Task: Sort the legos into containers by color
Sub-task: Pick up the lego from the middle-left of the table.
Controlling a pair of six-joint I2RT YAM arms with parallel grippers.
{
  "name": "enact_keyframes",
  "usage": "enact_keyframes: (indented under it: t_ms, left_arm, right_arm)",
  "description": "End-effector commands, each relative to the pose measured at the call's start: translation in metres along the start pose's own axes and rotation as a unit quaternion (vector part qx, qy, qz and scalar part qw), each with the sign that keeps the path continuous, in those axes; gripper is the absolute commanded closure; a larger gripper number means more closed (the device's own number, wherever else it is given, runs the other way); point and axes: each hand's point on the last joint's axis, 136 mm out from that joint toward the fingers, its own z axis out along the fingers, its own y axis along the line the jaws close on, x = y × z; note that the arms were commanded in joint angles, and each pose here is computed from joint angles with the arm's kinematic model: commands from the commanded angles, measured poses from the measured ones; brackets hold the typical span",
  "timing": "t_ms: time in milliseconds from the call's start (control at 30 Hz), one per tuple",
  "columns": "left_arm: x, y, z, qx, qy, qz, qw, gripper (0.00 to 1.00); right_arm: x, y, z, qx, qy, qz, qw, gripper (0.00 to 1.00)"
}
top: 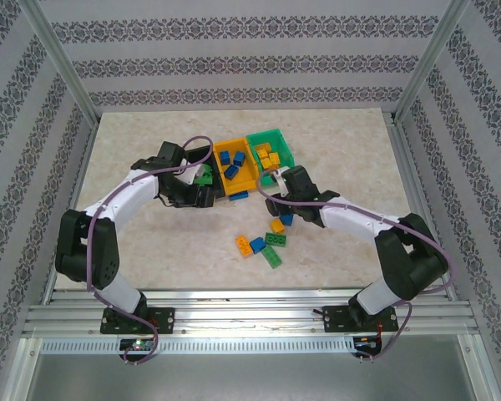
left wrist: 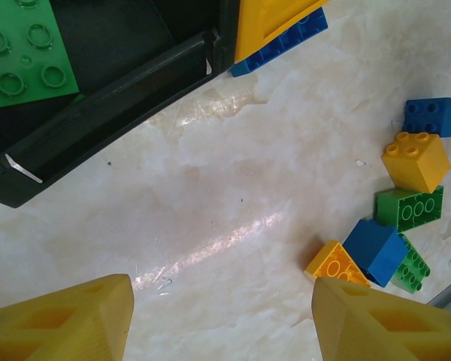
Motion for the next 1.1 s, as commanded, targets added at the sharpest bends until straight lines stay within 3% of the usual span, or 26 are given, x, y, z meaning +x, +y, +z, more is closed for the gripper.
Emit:
enact_keyframes:
  t_ms: [0,300,467,600,800,1067]
  left_arm:
    - [-0.002,-0.002,-0.001,0.004,0.005,0.007,1.0,0.36]
    - [0.005,0.006,0.001,-0.02,0.025,0.041,0.999,0.36]
    - [0.009,-0.019,0.01,0.024,0.031,0.066,0.997,0.37]
    - [0.038,-0.059,0.03,0.073,0.082,0.151,0.982,0.35]
    - [0.084,-0.065,0.065,0.018,0.182,0.224,0.957,0.34]
    - [0.088,-0.069,0.078,-0.044,0.185,0.269,0.944,0.33]
  right_arm:
    - [-0.013,-0.005,-0.003,-0.011,-0.067,0.019,0.998,0.42]
    - [-0.015,-0.009,-0.024,-0.019,-0.103,0.044,0.994,0.41]
    - [-0.012,-0.008,-0.024,-0.033,-0.106,0.061,0.992,0.4]
    - [-0.013,-0.008,-0.02,-0.033,-0.104,0.061,0.992,0.4]
    - [-0.013,-0.008,-0.019,-0.033,-0.105,0.063,0.992,0.4]
    - [-0.013,-0.008,-0.02,-0.033,-0.107,0.062,0.992,0.4]
